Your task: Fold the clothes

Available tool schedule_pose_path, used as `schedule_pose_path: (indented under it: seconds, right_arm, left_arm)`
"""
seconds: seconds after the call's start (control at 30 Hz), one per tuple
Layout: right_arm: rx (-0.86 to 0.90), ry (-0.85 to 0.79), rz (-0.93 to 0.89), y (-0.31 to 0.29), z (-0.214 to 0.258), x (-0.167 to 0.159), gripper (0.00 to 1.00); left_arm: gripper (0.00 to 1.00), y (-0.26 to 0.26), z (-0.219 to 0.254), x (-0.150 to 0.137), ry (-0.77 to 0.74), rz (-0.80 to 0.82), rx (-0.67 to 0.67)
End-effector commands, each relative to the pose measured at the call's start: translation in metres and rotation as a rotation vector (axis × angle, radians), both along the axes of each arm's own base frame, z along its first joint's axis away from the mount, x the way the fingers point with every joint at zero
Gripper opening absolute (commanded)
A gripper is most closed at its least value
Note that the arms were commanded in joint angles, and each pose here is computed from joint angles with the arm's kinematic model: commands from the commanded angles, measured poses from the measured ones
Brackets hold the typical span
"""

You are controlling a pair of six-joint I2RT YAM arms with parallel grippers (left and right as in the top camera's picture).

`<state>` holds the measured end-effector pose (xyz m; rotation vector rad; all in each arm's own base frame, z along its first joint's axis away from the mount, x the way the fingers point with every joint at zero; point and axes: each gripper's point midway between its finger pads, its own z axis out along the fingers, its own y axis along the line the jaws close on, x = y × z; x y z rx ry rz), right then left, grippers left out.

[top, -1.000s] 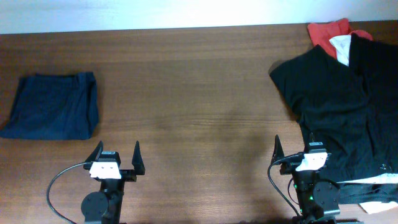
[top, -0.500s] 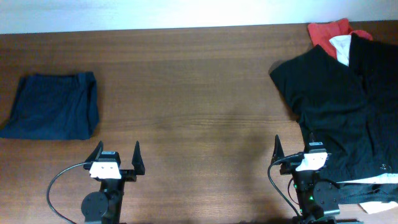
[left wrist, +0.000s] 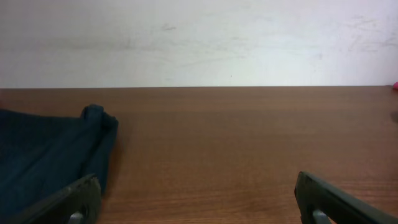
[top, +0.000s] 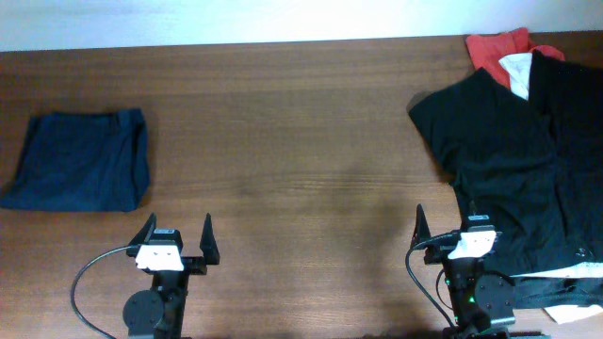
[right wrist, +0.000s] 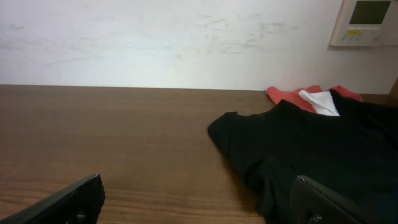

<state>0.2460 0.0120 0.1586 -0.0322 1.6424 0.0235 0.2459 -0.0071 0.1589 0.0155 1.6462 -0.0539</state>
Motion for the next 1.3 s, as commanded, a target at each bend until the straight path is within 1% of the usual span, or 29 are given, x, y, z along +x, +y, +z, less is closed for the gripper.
schedule_pose_path:
  seconds: [0.0,0.63,0.7,0.9,1.03,1.2,1.27]
  right_arm:
    - [-0.004,0.003,-0.021,-0.004,-0.002,0.000,0.99]
    - [0.000,-0.019,-0.012,-0.002,0.003,0.000,0.99]
    - [0.023,-0.048,0.015,0.003,0.011,0.000,0.99]
    - [0.036,-0.099,0.008,0.001,0.029,-0.001,0.99]
    - [0.034,-0.072,0.007,0.001,0.040,-0.004,0.99]
    - [0.032,-0.044,0.007,0.001,0.060,0.000,0.99]
    - [0.029,-0.007,0.006,0.002,0.066,0.004,0.99]
  left_arm:
    - [0.99,0.001,-0.002,0.000,0.002,0.003,0.016]
    - [0.99,0.001,-0.002,0.000,0.002,0.003,0.016]
    - [0.99,0.001,-0.002,0.000,0.001,0.003,0.016]
    - [0.99,0.001,0.005,-0.001,-0.014,0.003,0.015]
    - [0.99,0.001,0.016,-0.003,-0.001,0.003,0.015]
    - [0.99,0.001,0.027,-0.001,0.067,0.002,0.015]
    - [0.99,-0.001,0.032,0.003,0.093,-0.007,0.006]
